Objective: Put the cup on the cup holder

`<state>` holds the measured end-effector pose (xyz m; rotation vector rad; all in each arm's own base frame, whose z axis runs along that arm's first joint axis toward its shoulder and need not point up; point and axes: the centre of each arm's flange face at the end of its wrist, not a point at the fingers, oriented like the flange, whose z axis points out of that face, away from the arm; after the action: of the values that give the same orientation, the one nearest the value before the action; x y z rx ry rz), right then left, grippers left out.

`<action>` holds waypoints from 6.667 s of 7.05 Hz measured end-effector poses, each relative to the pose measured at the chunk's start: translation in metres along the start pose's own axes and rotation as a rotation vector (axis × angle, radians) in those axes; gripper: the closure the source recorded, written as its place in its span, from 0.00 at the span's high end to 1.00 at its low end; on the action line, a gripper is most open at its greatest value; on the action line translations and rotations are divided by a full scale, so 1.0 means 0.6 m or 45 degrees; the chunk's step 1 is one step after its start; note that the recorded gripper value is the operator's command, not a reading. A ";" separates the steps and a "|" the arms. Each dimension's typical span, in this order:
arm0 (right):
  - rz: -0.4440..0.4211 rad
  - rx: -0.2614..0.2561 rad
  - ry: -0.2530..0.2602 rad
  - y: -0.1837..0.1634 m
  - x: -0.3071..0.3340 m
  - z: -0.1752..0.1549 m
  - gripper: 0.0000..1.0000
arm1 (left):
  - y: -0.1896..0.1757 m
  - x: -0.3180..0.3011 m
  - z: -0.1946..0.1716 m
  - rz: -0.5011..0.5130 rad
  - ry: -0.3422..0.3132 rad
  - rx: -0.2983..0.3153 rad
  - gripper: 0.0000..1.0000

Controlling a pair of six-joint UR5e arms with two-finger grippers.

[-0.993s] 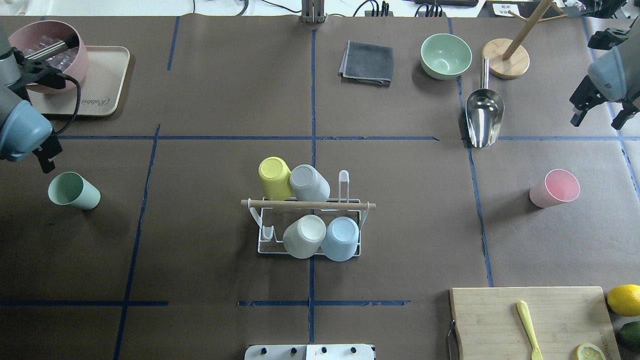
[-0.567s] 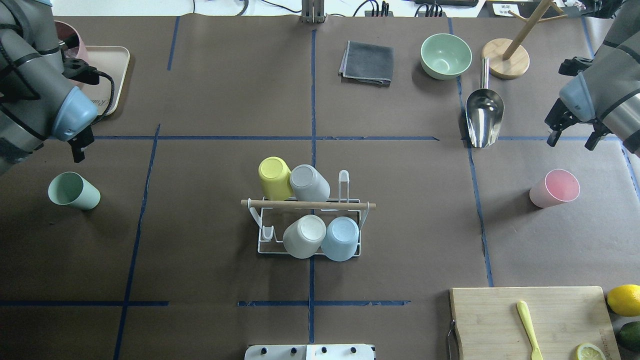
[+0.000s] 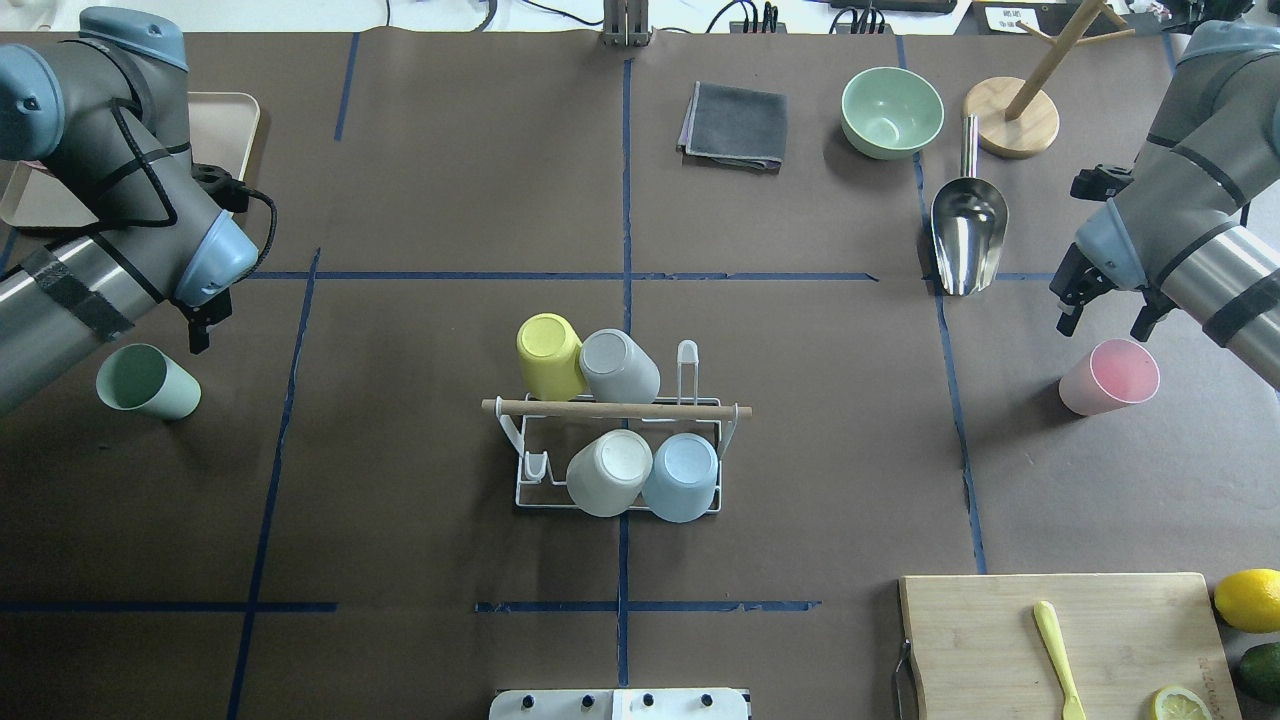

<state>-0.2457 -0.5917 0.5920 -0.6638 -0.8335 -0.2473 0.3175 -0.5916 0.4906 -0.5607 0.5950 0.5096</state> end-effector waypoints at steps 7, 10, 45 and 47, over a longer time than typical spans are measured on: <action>-0.035 -0.110 0.065 -0.008 -0.002 0.094 0.84 | -0.049 -0.010 0.079 0.020 -0.006 -0.091 1.00; -0.046 -0.122 0.121 -0.009 0.009 0.094 0.00 | -0.057 -0.022 0.113 -0.001 -0.003 -0.146 1.00; -1.530 1.971 -0.352 0.256 -0.404 -0.178 0.00 | 0.389 0.462 -0.094 1.412 0.149 2.072 0.06; -1.554 2.095 -0.571 0.285 -0.452 -0.129 0.00 | 0.421 0.493 -0.063 1.429 0.269 2.255 0.06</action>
<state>-0.3006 -0.5219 0.2745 1.4495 -1.4339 -0.3891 0.3664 -0.3465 0.1901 1.5139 1.2658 0.7241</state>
